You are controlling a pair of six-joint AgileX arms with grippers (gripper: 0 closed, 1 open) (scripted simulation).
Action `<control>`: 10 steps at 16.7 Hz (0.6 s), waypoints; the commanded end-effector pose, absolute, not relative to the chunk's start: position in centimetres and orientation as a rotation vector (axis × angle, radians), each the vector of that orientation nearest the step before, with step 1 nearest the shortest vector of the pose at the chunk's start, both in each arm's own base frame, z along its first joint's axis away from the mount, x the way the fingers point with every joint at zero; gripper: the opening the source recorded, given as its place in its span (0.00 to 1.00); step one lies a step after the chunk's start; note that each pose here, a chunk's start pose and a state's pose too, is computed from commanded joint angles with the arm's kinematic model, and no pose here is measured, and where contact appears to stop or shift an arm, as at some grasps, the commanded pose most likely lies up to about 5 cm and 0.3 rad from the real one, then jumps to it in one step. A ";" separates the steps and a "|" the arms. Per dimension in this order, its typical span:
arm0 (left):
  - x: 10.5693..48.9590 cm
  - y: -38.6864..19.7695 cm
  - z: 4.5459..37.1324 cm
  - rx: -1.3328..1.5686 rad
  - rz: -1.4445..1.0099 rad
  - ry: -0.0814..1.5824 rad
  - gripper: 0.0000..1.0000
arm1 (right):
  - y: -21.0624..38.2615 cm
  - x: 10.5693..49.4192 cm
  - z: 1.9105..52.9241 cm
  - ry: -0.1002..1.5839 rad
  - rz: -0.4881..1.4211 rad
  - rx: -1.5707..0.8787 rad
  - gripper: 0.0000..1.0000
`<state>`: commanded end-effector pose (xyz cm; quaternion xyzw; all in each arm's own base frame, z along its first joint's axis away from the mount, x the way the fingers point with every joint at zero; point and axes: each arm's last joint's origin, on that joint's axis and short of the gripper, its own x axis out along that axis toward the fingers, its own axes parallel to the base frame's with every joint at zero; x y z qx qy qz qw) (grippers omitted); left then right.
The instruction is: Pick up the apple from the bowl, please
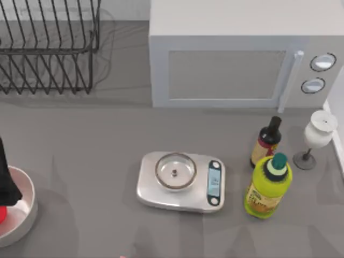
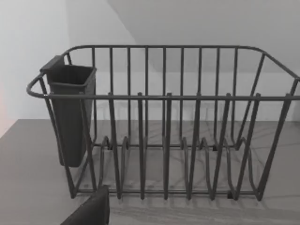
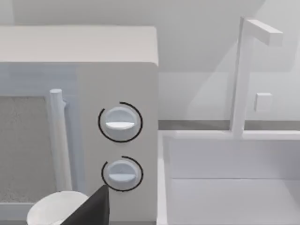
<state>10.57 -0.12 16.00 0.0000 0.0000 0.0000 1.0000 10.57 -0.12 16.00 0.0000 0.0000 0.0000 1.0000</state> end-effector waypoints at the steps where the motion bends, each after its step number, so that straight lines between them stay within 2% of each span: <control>1: 10.6 -0.1 16.0 0.000 0.000 0.000 1.00 | -0.1 10.6 16.0 0.000 0.000 0.000 1.00; 6: 10.6 -0.1 16.5 0.001 0.000 0.037 1.00 | -0.1 10.6 16.0 0.000 0.000 0.000 1.00; 10: 11.2 -0.1 18.2 0.003 -0.001 0.257 1.00 | -0.1 10.6 16.0 0.000 0.000 0.000 1.00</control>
